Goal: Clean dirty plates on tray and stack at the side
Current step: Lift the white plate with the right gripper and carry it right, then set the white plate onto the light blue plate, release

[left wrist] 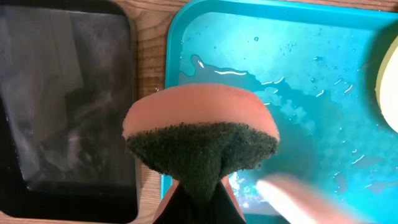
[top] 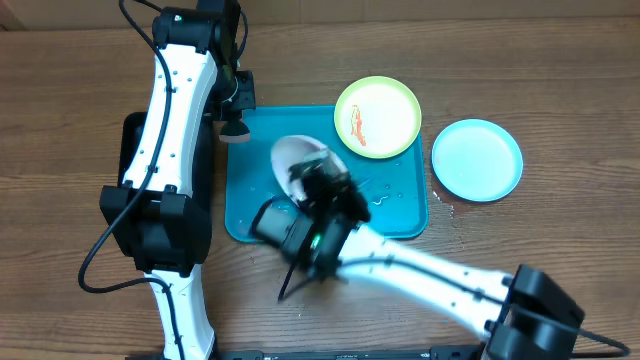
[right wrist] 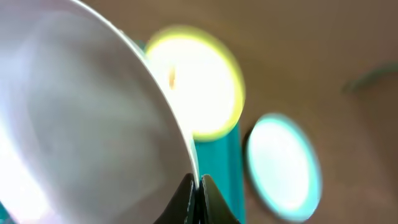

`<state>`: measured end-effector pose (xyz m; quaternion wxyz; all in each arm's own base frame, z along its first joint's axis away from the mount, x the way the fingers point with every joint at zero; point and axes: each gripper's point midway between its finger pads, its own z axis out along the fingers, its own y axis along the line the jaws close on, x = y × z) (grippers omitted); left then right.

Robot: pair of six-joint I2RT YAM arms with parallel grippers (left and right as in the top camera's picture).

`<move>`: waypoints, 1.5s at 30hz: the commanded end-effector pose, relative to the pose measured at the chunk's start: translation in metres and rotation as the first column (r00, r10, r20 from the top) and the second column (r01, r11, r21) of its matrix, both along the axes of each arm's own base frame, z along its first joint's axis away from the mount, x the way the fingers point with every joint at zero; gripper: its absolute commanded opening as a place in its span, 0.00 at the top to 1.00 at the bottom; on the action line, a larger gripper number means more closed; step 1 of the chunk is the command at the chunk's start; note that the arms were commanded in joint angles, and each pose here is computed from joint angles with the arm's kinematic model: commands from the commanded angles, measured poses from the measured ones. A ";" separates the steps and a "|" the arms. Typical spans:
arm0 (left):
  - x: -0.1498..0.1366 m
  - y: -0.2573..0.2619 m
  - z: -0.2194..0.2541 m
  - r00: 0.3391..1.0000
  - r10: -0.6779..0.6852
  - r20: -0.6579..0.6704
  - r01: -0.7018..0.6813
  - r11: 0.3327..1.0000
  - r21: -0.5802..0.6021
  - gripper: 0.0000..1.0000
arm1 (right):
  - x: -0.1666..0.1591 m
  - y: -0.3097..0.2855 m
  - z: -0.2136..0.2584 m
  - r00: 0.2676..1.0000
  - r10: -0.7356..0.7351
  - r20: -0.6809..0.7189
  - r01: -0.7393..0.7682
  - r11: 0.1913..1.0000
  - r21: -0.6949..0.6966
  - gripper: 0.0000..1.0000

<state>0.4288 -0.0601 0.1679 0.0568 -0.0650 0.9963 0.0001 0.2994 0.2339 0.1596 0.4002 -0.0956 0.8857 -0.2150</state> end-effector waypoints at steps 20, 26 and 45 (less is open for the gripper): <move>0.002 -0.004 0.005 1.000 -0.023 0.015 0.023 1.000 -0.015 0.96 | 0.043 -0.302 -0.027 0.716 -0.467 -0.519 0.697 0.433 0.572 0.96; 0.002 -0.004 0.005 1.000 -0.016 0.015 0.016 1.000 -0.018 0.96 | 0.026 -0.338 -0.076 0.618 -0.532 -0.580 0.782 0.336 0.525 0.96; 0.003 -0.004 0.005 1.000 -0.016 0.018 0.016 1.000 -0.019 0.96 | 0.076 -0.268 -0.086 0.768 -0.365 -0.526 0.640 0.480 0.601 0.55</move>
